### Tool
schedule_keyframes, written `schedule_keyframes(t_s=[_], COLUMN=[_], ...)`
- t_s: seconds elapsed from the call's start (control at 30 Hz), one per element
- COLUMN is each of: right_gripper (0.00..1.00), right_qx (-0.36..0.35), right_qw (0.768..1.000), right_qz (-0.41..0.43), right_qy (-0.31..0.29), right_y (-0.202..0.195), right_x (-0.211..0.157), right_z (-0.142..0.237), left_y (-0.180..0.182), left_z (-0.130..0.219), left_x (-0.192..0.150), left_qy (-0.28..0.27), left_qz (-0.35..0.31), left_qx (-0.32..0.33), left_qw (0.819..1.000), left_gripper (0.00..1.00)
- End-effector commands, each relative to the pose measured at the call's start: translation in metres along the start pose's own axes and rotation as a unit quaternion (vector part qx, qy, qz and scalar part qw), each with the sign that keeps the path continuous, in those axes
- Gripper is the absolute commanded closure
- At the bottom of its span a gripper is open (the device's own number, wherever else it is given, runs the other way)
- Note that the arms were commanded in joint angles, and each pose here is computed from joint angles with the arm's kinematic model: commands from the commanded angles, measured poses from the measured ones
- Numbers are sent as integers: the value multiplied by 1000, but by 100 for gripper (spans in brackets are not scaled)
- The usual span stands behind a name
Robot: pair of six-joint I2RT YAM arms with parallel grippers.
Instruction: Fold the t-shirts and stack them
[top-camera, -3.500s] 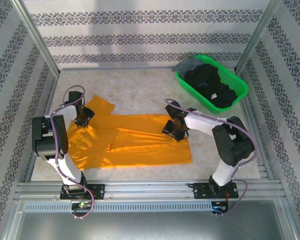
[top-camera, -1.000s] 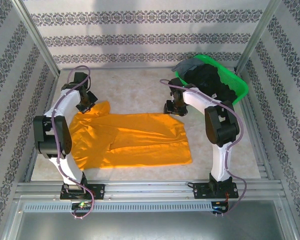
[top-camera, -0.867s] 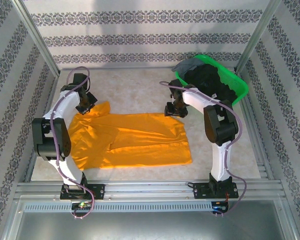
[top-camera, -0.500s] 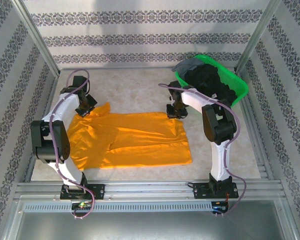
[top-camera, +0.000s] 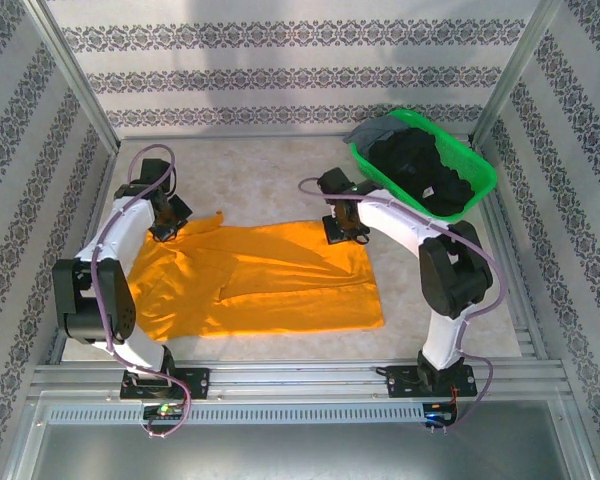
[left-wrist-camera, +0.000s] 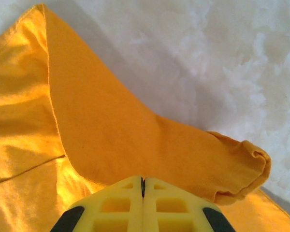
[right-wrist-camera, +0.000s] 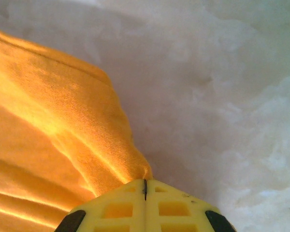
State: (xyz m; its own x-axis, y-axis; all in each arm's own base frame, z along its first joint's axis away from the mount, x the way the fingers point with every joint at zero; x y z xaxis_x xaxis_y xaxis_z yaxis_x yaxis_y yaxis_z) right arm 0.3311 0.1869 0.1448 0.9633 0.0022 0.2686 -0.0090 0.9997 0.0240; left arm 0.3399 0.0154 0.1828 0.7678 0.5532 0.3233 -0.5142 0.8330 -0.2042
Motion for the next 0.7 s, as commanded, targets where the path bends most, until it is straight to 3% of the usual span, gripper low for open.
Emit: schedule_keyframes(t_s=[0.0,0.17,0.3,0.4,0.5,0.67], right_gripper=[100,99,83,66,61,57], right_qx=[-58,-79,-32,63,108,154], right_qw=[996,985,981,979,981,988], right_qz=[58,145,186,196,161,-16], right_qy=[-27,-54,-51,-6,12,9], right_y=[3,31,49,62,58,20], right_x=[-18,-56,-89,-109,-109,-68], right_z=[6,15,24,29,36,39], left_y=[7,13,17,19,19,19], left_z=[9,12,13,14,15,17], left_x=[-9,-18,-24,-27,-28,-28], left_qy=[6,10,11,14,14,11], left_qz=[8,6,6,4,3,1], left_qx=[3,7,11,13,12,10], left_qw=[1000,1000,1000,1000,1000,1000], left_gripper=[100,100,100,100,100,100])
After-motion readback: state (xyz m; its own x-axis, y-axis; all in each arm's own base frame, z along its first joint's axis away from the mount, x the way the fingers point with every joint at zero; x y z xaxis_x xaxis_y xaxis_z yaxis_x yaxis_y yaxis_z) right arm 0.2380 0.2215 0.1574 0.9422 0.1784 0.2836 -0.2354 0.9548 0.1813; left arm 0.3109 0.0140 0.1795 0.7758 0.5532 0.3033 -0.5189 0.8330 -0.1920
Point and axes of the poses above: each hand's point on the last joint's axis, 136 mm out from that joint toward the fingers, its own z axis back along the fingers, its own y axis along the line the jaws close on, x = y × z, the point moved 7 cm from there along z, back along the fingers, and after that the axes turned 13 degrees about -z, right-handed, at the moved point
